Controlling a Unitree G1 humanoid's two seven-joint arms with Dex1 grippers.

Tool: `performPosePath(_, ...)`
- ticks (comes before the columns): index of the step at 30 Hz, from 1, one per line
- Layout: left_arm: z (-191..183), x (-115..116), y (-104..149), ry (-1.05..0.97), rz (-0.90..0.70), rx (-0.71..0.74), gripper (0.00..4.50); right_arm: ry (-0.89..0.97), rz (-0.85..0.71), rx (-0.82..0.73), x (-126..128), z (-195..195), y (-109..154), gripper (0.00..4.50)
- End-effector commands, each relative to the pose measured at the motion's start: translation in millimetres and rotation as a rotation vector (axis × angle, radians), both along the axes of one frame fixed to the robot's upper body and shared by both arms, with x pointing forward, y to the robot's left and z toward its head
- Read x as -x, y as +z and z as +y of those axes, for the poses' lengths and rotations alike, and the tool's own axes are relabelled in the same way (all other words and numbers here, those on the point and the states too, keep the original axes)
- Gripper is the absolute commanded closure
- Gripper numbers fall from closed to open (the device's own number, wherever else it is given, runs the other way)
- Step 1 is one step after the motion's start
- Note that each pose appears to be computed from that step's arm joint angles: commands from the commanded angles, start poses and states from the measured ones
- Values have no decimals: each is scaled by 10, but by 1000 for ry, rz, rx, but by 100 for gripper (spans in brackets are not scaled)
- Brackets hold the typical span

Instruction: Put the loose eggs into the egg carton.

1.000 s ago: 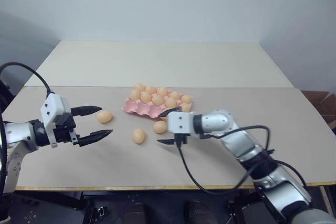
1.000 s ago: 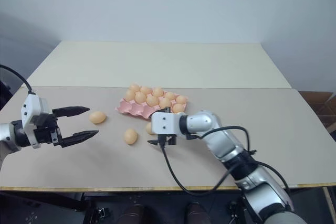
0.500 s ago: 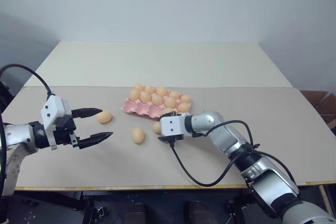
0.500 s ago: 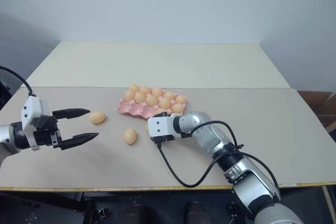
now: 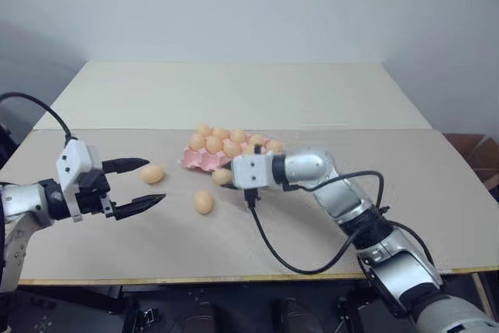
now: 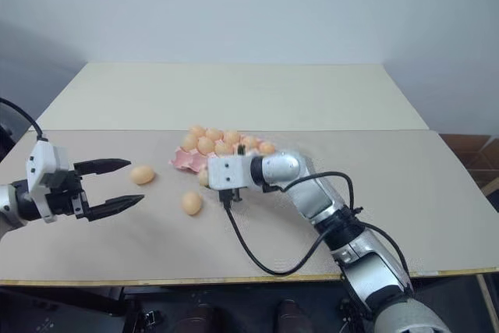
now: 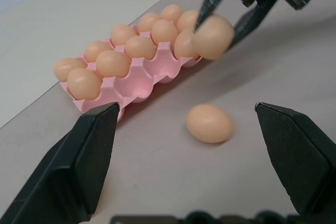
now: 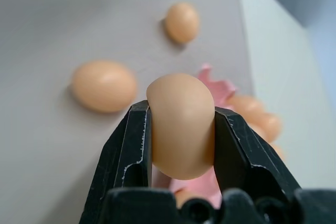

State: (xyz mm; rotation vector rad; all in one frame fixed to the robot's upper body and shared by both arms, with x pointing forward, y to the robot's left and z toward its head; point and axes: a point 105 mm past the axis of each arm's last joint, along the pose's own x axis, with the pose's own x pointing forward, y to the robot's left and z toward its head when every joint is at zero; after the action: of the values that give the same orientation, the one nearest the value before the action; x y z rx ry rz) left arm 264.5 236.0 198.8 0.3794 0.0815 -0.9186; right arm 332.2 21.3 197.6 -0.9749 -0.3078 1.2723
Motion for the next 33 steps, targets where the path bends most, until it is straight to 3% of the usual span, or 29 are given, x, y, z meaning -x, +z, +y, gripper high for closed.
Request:
performPosePath(1, -8, 11, 134, -4, -50, -12, 0, -109, -45, -37, -233, -11, 98, 298)
performPosePath(7, 0, 7, 142, 2, -54, -12, 0, -195, -39, -41, -453, 74, 20, 298)
performPosePath(8, 2, 11, 141, 3, -54, -13, 0, -207, -46, -36, -479, 82, 13, 240)
performPosePath(15, 24, 42, 133, 14, -46, -17, 0, -210, -48, -106, -454, 22, 220, 7)
performPosePath(20, 9, 34, 116, 14, -42, -10, 0, -190, -14, -174, -320, -205, 408, 7)
performPosePath(24, 15, 18, 97, 14, -34, -7, 0, -190, 69, -231, -115, -700, 521, 7)
performPosePath(33, 75, 42, 19, 36, -7, 0, 0, -228, 288, -241, 494, -1714, 331, 7)
